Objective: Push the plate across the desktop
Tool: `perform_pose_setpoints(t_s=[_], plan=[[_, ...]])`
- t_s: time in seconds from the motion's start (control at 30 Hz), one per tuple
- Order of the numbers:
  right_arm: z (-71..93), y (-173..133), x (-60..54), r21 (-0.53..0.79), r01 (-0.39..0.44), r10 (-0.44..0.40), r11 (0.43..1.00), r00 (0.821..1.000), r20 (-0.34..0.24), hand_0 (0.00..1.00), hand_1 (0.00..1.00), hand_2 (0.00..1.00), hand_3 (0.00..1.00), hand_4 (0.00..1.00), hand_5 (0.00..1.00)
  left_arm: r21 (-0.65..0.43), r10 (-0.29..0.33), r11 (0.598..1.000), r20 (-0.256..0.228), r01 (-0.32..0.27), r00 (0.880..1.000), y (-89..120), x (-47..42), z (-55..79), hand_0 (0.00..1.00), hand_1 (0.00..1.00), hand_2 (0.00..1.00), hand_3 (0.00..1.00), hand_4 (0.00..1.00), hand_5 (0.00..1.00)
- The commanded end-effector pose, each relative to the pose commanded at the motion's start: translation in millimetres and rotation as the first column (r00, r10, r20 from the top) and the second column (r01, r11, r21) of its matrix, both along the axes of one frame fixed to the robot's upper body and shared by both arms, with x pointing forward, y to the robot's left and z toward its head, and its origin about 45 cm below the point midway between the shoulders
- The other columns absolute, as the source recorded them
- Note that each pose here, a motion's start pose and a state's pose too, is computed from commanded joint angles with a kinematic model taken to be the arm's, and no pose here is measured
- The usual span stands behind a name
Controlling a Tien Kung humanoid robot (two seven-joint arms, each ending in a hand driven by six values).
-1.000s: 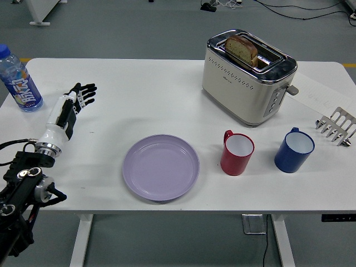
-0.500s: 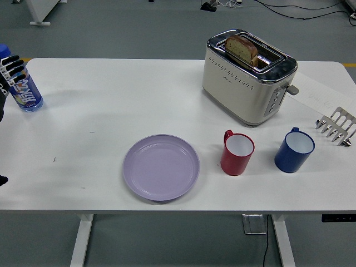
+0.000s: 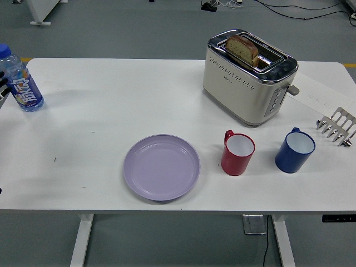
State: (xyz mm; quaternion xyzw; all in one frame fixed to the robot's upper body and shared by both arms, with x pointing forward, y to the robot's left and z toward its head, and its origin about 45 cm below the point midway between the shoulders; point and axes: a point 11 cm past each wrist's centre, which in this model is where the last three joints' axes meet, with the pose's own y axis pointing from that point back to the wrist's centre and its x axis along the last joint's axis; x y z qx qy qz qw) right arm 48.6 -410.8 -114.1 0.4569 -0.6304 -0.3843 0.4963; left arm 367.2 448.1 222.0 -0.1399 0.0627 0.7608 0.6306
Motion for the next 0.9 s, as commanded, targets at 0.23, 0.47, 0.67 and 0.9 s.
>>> perform_pose_setpoints(t_s=[0.23,0.47,0.67,0.9], plan=[[-0.3,1,0.3,0.001,0.003,-0.003,1.0,1.0,-0.002,0.704,0.718,0.785,0.735,0.333,0.265,-0.067,-0.025,0.998,-0.067,0.021,0.997,-10,-5.2,-25.0,0.729,0.803,0.791,0.717,0.548,0.998],[-0.4,1,-1.1,-0.001,0.007,-0.007,1.0,1.0,-0.006,0.704,0.719,0.783,0.735,0.333,0.265,-0.086,-0.025,0.996,-0.095,0.016,0.995,-13,-8.0,-36.3,0.728,0.804,0.792,0.718,0.546,0.998],[-0.4,0,-2.1,-0.002,0.008,-0.008,1.0,1.0,-0.007,0.704,0.719,0.784,0.734,0.332,0.265,-0.096,-0.014,0.995,-0.158,-0.001,0.987,-16,-9.9,-51.8,0.725,0.802,0.787,0.718,0.546,0.998],[-0.5,0,-3.9,-0.005,0.01,-0.01,1.0,1.0,-0.009,0.705,0.718,0.783,0.733,0.332,0.266,-0.107,-0.025,0.994,-0.17,0.007,0.985,-22,-11.4,-59.1,0.725,0.798,0.785,0.719,0.545,0.998]])
